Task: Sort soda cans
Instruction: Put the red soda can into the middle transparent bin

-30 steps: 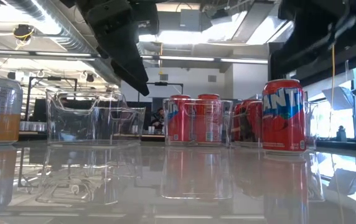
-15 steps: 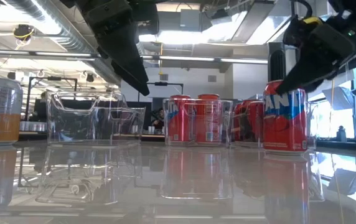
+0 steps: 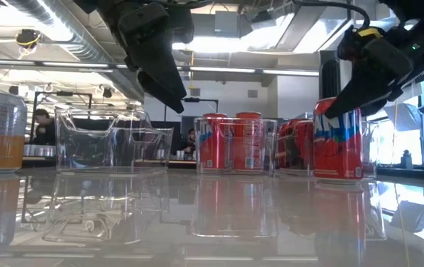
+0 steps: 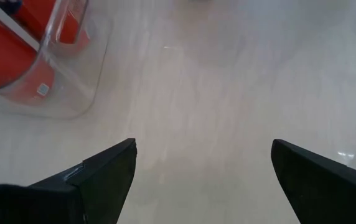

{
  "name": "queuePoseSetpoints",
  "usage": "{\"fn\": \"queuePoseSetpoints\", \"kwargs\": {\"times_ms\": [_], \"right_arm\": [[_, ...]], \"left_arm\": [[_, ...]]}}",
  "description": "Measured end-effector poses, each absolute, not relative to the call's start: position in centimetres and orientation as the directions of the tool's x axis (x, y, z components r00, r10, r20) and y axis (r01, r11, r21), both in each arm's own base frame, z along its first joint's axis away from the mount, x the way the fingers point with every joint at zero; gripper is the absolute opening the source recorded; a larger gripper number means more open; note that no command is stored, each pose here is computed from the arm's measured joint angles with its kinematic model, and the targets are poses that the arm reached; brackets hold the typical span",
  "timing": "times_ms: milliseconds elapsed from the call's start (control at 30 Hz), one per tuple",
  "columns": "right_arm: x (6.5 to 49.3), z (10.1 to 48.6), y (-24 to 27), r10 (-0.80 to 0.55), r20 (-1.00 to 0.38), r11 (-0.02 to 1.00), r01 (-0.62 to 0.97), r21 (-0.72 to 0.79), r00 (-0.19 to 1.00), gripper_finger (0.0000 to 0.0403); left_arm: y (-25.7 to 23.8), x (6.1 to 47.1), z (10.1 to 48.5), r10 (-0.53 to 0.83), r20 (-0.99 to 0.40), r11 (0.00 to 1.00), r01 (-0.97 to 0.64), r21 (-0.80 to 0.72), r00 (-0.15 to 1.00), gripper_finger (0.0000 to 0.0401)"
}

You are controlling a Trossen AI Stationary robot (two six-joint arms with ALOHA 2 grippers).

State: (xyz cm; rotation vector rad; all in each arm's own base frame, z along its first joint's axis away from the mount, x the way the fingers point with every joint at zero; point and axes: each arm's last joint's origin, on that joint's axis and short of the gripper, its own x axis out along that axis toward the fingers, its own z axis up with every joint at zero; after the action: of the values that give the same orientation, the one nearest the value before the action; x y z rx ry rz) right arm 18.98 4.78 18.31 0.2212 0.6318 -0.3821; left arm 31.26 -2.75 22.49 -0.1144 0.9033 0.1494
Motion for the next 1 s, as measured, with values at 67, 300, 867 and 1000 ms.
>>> {"fn": "queuePoseSetpoints", "kwargs": {"times_ms": [67,300,867,1000], "right_arm": [[19.1,18.4,4.8,-0.268,-0.602,0.912,0.399,0.093,0.752,0.0304],[20.9,23.0,5.0,-0.332,-0.47,0.927,0.374,-0.003,0.818,0.0279],[24.4,31.3,-6.3,-0.562,-0.266,0.827,0.537,-0.167,0.783,0.0279],[25.3,29.7,-9.1,-0.572,-0.32,0.817,0.556,-0.151,0.755,0.0279]], "left_arm": [[-2.6,31.4,22.6,0.083,-0.782,0.985,-0.169,-0.029,0.618,0.0356],[-2.3,31.4,22.6,0.091,-0.776,0.988,-0.157,-0.01,0.624,0.0356],[-0.3,27.6,27.3,0.174,-0.726,0.976,-0.213,0.038,0.665,0.0356],[0.7,26.5,28.2,0.213,-0.722,0.962,-0.271,0.036,0.659,0.0356]]}}
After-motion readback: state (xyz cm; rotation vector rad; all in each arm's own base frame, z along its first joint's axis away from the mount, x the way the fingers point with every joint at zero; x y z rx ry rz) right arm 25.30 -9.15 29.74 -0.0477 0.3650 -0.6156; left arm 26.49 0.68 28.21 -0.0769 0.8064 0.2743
